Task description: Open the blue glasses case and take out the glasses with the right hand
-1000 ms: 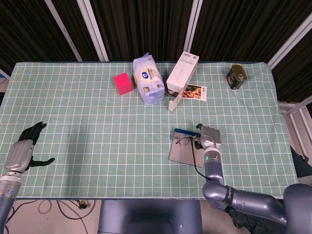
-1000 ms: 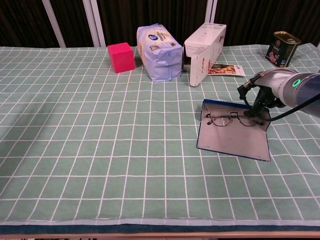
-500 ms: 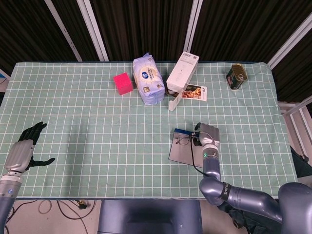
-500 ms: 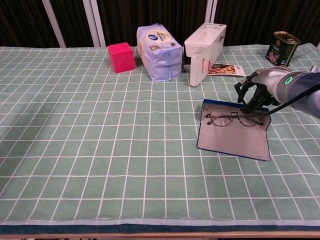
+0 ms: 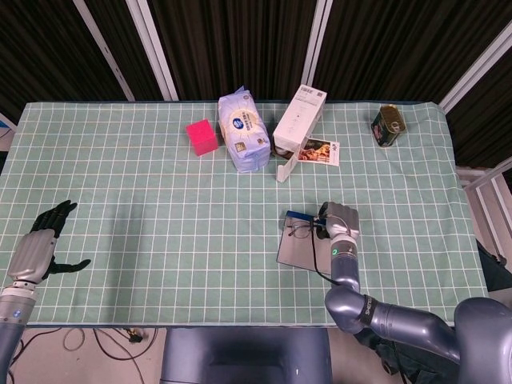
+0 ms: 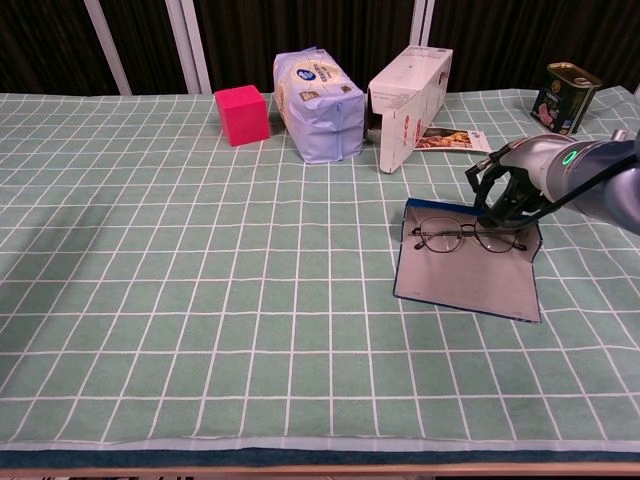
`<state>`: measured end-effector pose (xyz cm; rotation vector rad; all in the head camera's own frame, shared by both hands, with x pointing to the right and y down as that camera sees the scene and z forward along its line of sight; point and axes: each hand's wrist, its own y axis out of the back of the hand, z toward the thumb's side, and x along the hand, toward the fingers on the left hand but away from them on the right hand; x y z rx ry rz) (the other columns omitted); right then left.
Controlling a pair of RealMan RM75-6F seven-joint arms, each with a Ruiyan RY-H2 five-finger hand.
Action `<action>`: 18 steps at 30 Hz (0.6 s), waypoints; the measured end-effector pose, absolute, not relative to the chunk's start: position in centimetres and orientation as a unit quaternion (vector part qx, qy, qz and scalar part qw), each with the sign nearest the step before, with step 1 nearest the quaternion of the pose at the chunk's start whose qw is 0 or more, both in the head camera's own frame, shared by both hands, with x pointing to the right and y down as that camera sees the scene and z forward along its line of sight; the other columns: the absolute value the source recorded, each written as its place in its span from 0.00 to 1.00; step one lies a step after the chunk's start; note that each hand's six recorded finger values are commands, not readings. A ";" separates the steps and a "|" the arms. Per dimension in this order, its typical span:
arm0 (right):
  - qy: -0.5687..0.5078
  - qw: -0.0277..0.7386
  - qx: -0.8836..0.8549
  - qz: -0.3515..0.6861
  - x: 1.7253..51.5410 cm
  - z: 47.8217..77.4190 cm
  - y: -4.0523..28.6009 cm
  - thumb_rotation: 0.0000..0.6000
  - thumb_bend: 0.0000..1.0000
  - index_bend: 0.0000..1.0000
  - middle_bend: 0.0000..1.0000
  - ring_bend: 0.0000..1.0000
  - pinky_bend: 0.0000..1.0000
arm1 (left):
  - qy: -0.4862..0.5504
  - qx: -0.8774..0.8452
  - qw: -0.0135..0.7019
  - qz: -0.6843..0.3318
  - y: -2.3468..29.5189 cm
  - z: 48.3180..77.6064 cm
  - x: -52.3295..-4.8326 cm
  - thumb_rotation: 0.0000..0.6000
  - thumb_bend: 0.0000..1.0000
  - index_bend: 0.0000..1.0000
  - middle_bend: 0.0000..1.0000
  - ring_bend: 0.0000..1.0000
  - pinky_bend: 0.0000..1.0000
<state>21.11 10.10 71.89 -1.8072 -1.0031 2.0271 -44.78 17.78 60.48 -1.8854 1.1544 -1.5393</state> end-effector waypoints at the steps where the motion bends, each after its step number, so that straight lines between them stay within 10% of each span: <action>1: -0.344 0.123 -0.620 0.695 21.1 71.9 10.1 1.00 0.49 0.43 0.90 0.96 0.99 | 0.418 -0.682 0.222 -0.557 17.8 60.5 -44.8 1.00 0.00 0.00 0.00 0.00 0.00; 18: -0.343 0.121 -0.616 0.699 21.4 72.2 10.1 1.00 0.51 0.44 0.90 0.96 0.99 | 0.420 -0.682 0.217 -0.558 17.8 60.5 -44.9 1.00 0.00 0.00 0.00 0.00 0.00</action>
